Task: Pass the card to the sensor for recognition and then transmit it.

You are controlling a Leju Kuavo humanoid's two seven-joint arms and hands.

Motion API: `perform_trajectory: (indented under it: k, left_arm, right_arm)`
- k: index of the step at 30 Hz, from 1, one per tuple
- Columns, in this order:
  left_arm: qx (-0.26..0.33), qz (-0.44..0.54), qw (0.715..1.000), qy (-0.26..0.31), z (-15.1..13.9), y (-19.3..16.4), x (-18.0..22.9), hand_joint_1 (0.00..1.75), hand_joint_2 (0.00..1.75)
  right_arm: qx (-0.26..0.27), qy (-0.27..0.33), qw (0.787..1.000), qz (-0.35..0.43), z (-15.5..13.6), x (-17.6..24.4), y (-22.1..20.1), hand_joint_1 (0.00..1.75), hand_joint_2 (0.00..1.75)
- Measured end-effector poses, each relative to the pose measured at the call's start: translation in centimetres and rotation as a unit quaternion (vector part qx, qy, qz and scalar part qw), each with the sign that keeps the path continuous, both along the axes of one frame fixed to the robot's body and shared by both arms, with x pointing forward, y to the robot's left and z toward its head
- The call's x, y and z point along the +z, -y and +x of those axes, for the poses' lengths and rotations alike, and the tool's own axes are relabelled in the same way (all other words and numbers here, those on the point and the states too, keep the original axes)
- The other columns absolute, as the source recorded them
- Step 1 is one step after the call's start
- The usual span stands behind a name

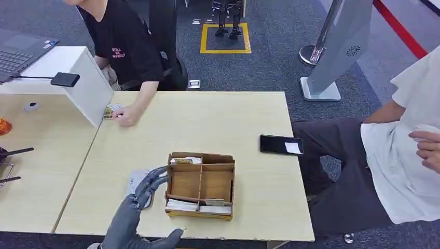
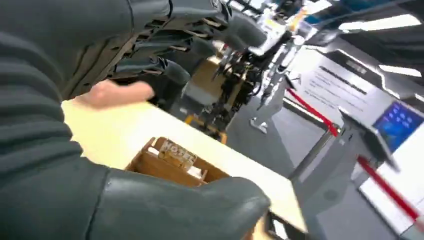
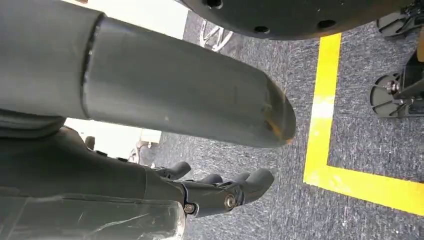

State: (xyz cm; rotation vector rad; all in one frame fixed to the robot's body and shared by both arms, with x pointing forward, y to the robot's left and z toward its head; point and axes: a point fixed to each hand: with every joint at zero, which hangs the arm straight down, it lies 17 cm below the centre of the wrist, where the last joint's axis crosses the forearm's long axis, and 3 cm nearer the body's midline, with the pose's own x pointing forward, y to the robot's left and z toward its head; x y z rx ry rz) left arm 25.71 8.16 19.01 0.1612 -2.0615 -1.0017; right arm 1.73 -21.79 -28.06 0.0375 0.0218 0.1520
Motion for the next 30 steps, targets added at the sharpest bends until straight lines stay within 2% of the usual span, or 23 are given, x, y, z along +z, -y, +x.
perform_trajectory:
  k: [5,10,13,19,30]
  left_arm:
    - [-0.003,0.084,0.996,0.026,-0.1,0.4,-2.4,0.38,1.75]
    - [-0.009,0.22,0.971,0.095,0.3,1.0,-5.6,0.35,1.75]
    - [-0.024,0.256,0.96,0.113,0.8,1.9,-6.7,0.37,1.75]
    - [-0.048,0.288,0.947,0.132,2.2,3.3,-7.3,0.38,1.75]
    - [-0.111,0.306,0.937,0.127,2.9,7.0,-7.8,0.44,1.75]
  right_arm:
    - [0.005,-0.002,1.0,0.0,0.0,0.0,0.0,0.0,0.0]
    - [0.012,-0.002,1.0,0.0,0.2,0.0,0.0,0.0,0.0]
    - [0.017,-0.001,1.0,-0.001,0.4,0.0,0.0,0.0,0.0]
    - [0.025,0.0,1.0,0.0,0.5,0.1,0.0,0.0,0.0]
    - [0.046,-0.001,0.999,0.003,0.6,0.1,-0.1,0.0,0.0]
